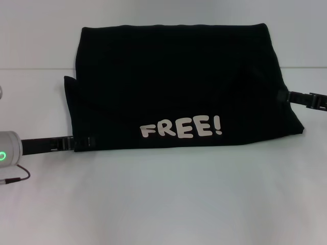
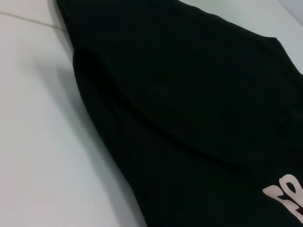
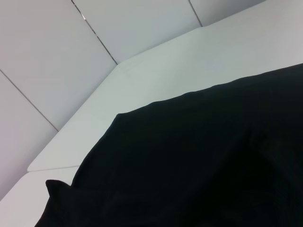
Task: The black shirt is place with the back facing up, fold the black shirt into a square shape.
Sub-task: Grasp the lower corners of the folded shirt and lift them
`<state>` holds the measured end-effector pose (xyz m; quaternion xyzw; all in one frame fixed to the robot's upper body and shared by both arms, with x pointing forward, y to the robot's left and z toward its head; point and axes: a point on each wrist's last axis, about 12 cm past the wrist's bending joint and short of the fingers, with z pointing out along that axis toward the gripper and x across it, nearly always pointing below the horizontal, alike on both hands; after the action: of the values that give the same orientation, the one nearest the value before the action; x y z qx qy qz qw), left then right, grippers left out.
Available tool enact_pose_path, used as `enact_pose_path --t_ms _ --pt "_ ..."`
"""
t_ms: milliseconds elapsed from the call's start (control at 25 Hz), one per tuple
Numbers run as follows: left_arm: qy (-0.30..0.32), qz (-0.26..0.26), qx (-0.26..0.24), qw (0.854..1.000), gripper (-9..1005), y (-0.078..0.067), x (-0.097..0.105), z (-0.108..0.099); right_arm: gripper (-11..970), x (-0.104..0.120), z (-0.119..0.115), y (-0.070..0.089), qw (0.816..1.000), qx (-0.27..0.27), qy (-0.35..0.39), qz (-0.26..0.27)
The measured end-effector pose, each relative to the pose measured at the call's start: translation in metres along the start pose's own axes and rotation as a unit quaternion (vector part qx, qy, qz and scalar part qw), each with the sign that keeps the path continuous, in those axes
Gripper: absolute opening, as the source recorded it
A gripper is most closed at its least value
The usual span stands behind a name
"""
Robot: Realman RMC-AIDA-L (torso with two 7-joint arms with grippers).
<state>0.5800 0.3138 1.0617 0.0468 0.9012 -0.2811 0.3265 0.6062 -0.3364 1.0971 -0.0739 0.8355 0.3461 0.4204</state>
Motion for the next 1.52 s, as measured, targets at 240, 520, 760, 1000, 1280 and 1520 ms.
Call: enact_pose_path --t_ms 240,520,760,1000,1280,1520 --pt "0.002 0.013 0.002 1.0 737 -0.002 -0.001 0.001 639 0.001 0.0 0.0 1.0 0.0 -0.001 0.001" --pt "0.0 0.035 0.005 0.999 623 -0.005 -0.005 0.004 640 0.001 0.0 0.0 1.0 0.0 -0.001 0.002" --pt "0.0 0.042 0.004 0.999 375 -0.006 -0.008 0.005 640 0.002 -0.002 -0.001 1.0 0.002 0.0 0.003" --pt "-0.001 0.046 0.002 0.999 196 -0.006 -0.01 0.004 640 0.005 -0.005 -0.012 0.999 0.041 0.009 0.009" --pt "0.001 0.054 0.003 0.999 45 -0.007 -0.013 0.003 641 0.005 -0.01 -0.019 0.997 0.072 0.038 0.005" --pt "0.01 0.068 0.006 0.998 -1 -0.009 -0.015 0.004 641 0.008 -0.005 -0.021 0.994 0.095 0.049 0.003"
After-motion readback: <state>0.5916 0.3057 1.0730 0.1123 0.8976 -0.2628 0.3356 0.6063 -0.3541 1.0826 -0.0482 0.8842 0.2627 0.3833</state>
